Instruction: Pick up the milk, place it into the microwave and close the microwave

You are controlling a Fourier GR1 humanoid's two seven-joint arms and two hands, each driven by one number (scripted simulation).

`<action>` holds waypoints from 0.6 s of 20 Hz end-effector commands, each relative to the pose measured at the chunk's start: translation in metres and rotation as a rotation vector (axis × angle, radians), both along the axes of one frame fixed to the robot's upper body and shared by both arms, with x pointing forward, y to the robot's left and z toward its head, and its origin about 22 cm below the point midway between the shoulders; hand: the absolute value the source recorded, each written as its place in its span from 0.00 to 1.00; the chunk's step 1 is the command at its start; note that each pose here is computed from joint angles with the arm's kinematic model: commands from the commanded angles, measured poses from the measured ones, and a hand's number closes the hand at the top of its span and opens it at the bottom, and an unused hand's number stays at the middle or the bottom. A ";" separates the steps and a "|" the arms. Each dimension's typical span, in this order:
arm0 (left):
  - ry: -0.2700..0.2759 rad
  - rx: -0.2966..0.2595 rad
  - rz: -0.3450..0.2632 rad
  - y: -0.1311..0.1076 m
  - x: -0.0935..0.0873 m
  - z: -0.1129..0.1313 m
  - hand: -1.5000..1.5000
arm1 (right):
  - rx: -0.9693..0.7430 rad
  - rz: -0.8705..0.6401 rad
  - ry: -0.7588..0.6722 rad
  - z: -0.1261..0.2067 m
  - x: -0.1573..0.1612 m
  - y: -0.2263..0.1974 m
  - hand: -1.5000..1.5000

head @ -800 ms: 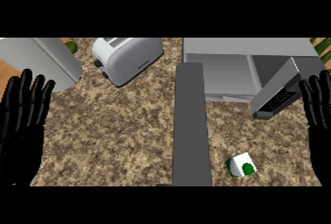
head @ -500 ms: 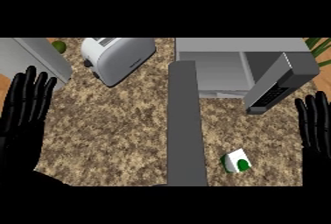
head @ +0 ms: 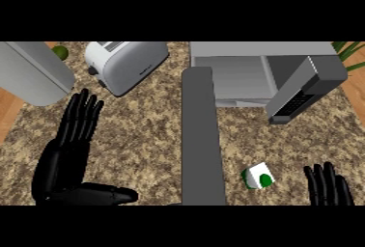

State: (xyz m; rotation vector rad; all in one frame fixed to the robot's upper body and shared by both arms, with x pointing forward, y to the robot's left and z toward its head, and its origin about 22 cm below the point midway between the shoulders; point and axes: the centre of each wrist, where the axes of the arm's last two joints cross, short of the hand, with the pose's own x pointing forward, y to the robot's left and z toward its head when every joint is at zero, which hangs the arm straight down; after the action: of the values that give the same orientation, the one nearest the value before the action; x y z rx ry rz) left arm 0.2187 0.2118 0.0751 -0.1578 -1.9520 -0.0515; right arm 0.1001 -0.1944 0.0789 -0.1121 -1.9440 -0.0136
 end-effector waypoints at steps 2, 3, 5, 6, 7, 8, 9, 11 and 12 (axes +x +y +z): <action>0.032 -0.010 -0.020 -0.027 -0.015 -0.026 0.00 | -0.015 -0.015 0.036 -0.010 -0.037 0.009 0.00; 0.032 -0.013 -0.013 -0.034 -0.016 -0.028 0.00 | 0.004 -0.018 0.069 -0.024 -0.042 0.007 0.00; 0.014 -0.005 -0.030 -0.041 -0.021 -0.017 0.00 | -0.022 -0.046 0.089 -0.054 -0.034 0.007 0.00; 0.024 -0.007 -0.021 -0.041 -0.029 -0.038 0.00 | -0.017 -0.042 0.081 -0.053 -0.059 0.015 0.00; 0.013 -0.015 -0.008 -0.055 -0.039 -0.037 0.00 | -0.002 -0.051 0.081 -0.055 -0.045 0.004 0.00; 0.009 0.001 -0.019 -0.048 -0.027 -0.043 0.00 | 0.000 -0.072 0.086 -0.056 -0.056 0.002 0.00; 0.024 -0.014 -0.035 -0.049 -0.029 -0.043 0.00 | -0.018 -0.079 0.071 -0.055 -0.042 -0.019 0.00; 0.012 -0.025 -0.009 -0.042 -0.036 -0.043 0.00 | -0.023 -0.072 0.084 -0.080 -0.042 -0.005 0.00; 0.031 -0.021 -0.013 -0.076 -0.034 -0.032 0.00 | -0.030 -0.063 0.092 -0.095 -0.045 0.007 0.00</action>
State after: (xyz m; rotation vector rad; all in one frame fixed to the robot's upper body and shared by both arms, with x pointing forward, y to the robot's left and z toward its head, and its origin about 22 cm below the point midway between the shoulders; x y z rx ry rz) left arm 0.1887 0.1611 0.0392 -0.1809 -1.9308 -0.0464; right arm 0.0561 -0.1951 0.0148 -0.1777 -1.8633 -0.0303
